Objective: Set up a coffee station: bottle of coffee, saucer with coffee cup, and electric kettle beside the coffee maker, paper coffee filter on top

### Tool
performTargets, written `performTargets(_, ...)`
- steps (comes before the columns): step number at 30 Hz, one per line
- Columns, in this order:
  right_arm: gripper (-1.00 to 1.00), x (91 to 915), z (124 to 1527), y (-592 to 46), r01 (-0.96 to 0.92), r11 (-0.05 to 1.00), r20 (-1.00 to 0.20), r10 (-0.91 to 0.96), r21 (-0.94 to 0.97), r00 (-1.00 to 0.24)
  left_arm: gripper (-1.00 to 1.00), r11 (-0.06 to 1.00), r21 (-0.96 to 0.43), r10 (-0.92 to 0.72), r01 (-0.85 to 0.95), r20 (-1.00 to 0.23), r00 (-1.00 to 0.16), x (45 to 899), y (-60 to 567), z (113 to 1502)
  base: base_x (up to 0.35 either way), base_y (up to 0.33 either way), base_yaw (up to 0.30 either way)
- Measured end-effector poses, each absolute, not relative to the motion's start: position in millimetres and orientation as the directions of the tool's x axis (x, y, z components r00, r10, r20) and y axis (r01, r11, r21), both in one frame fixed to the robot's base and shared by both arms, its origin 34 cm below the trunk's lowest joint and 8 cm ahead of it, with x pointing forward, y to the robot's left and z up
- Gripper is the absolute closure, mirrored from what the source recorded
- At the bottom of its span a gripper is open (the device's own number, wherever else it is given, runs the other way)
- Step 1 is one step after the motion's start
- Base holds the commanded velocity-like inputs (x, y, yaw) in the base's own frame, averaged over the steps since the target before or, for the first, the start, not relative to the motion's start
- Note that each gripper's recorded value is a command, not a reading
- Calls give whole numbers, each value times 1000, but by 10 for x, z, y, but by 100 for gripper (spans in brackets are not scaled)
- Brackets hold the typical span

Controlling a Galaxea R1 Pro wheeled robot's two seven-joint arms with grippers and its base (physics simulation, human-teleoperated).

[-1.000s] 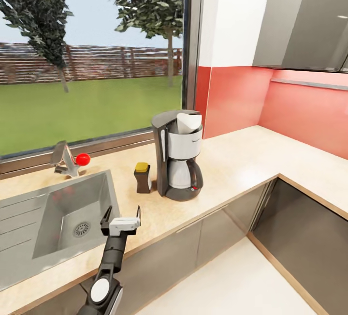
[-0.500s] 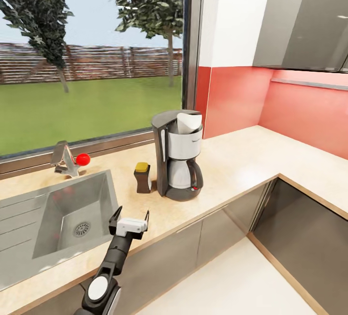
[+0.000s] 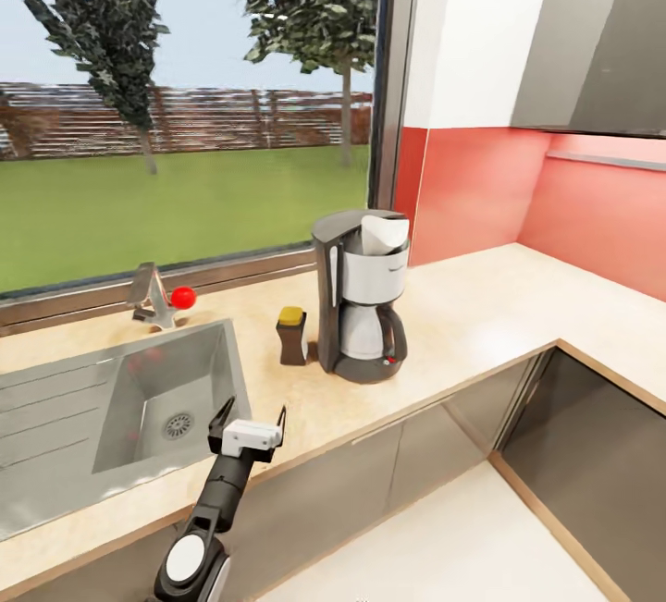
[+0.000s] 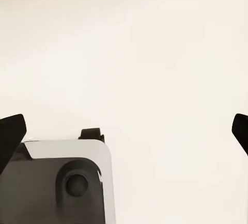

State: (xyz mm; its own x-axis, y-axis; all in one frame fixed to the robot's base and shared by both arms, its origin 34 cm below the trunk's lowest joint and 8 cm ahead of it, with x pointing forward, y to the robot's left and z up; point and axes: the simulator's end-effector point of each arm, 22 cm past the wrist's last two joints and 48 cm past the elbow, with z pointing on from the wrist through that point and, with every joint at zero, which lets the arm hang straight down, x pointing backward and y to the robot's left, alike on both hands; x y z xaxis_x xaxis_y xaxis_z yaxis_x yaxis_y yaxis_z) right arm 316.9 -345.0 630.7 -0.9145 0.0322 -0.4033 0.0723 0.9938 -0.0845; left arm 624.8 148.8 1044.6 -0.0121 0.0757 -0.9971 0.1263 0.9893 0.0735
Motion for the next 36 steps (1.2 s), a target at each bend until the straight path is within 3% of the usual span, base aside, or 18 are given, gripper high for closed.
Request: performTargets(36, -100, 3217, 6335, -3450, 74, 994, -416, 32, -84, -909, -100, 989, 74, 73, 128, -997, 13, 6238, 1472, 10545, -255, -166, 257)
